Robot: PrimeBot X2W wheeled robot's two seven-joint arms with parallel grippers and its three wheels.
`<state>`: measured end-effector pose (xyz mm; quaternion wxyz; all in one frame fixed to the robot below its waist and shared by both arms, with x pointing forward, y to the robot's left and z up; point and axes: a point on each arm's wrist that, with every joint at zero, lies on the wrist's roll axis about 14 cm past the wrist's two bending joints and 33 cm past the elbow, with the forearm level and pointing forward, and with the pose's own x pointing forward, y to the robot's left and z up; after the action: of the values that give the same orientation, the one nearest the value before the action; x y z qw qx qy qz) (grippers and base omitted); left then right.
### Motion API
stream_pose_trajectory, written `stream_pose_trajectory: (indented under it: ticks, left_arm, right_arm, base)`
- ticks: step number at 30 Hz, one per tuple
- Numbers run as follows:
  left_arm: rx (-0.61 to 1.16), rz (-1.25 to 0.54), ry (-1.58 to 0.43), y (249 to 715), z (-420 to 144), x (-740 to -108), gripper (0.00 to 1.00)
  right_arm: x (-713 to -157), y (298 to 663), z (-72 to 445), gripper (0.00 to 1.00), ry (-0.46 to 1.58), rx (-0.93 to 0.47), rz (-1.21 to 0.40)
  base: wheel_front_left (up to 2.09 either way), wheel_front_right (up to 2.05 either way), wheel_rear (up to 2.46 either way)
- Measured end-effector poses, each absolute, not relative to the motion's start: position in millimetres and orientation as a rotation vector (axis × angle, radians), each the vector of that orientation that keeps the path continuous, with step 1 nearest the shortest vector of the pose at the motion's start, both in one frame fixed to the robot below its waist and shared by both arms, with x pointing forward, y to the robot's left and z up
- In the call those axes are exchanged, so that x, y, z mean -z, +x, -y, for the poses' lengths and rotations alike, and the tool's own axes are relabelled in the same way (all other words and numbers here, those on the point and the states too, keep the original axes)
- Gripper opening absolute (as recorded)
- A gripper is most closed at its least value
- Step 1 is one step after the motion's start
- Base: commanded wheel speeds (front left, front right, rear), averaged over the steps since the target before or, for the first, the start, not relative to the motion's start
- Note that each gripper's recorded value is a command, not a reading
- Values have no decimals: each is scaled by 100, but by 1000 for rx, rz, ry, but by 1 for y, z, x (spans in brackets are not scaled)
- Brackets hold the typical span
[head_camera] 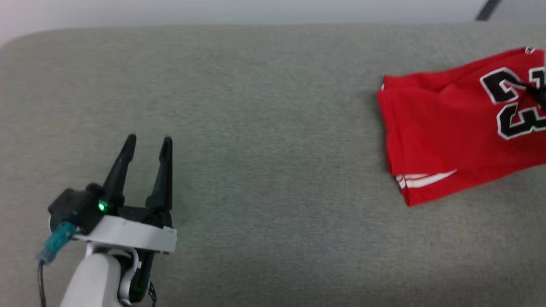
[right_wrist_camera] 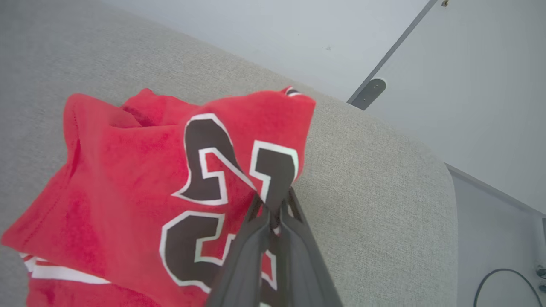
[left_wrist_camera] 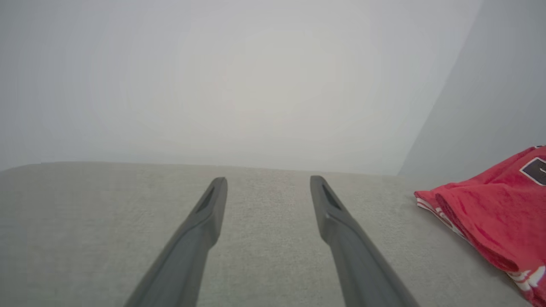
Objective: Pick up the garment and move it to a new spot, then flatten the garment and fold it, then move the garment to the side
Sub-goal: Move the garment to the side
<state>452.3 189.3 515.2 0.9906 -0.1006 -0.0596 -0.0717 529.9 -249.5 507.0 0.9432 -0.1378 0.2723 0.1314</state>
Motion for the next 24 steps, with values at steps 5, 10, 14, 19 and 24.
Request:
stream_pose_trajectory:
  ticks: [5,10,14,19,24]
  left_arm:
    - [223,107,-196,477,-164,-506,100]
    - [293,88,-203,498,-139,-492,100]
    - [339,68,-211,510,-122,-479,100]
    - [372,49,-222,522,-109,-465,100]
    - [396,32,-229,529,-100,-452,100]
  right_arm:
    - [-508,536,285,0,-313,-193,-538]
    - [-503,539,322,0,-362,-117,-541]
    - [-499,540,351,0,-413,-60,-554]
    - [-493,538,385,0,-478,6,-581]
    - [-487,538,414,0,-554,63,-614]
  base:
    - [0,0,0]
    - [0,0,0]
    - [0,0,0]
    - [0,0,0]
    - [0,0,0]
